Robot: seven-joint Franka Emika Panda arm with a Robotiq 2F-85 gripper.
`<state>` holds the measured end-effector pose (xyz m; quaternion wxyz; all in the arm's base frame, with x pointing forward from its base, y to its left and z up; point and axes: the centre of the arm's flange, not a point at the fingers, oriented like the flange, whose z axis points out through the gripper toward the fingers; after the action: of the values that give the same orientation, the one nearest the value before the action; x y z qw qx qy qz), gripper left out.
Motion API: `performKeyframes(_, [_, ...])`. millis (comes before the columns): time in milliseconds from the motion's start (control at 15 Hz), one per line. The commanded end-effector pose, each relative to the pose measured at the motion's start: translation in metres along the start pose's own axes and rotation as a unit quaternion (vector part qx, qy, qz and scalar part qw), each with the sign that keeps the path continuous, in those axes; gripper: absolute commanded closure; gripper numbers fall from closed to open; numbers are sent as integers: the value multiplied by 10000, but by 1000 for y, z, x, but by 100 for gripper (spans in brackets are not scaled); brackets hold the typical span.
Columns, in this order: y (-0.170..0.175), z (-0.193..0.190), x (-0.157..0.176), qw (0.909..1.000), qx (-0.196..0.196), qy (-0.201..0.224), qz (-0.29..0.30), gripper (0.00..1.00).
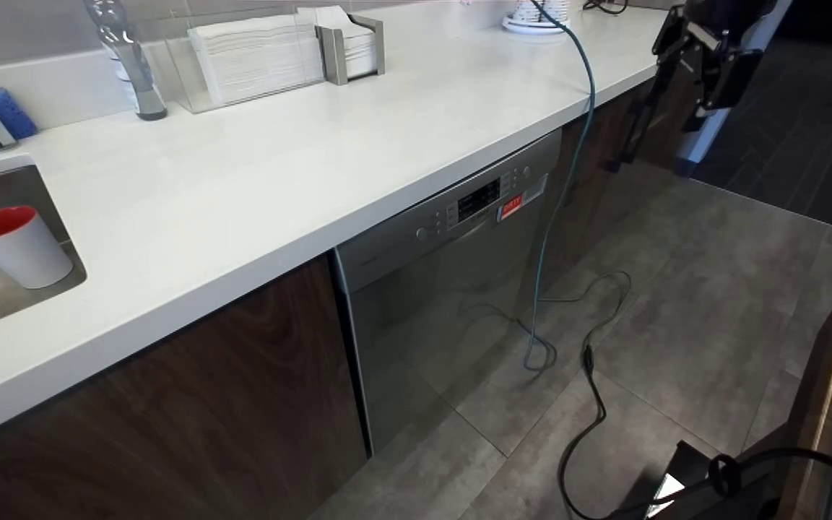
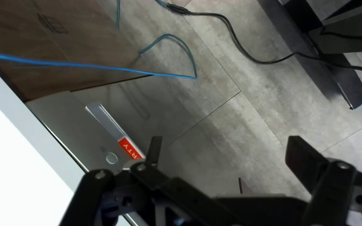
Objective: Press a button on the dishwasher.
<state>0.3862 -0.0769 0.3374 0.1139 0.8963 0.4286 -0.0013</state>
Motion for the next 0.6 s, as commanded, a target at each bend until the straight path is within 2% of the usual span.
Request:
performKeyframes(0, [0,6,3,9998,-19,44,-179,0])
performKeyframes(133, [0,17,7,9993,-3,63,-371,0])
performKeyframes(533, [0,19,8,9990,2,62,-437,0])
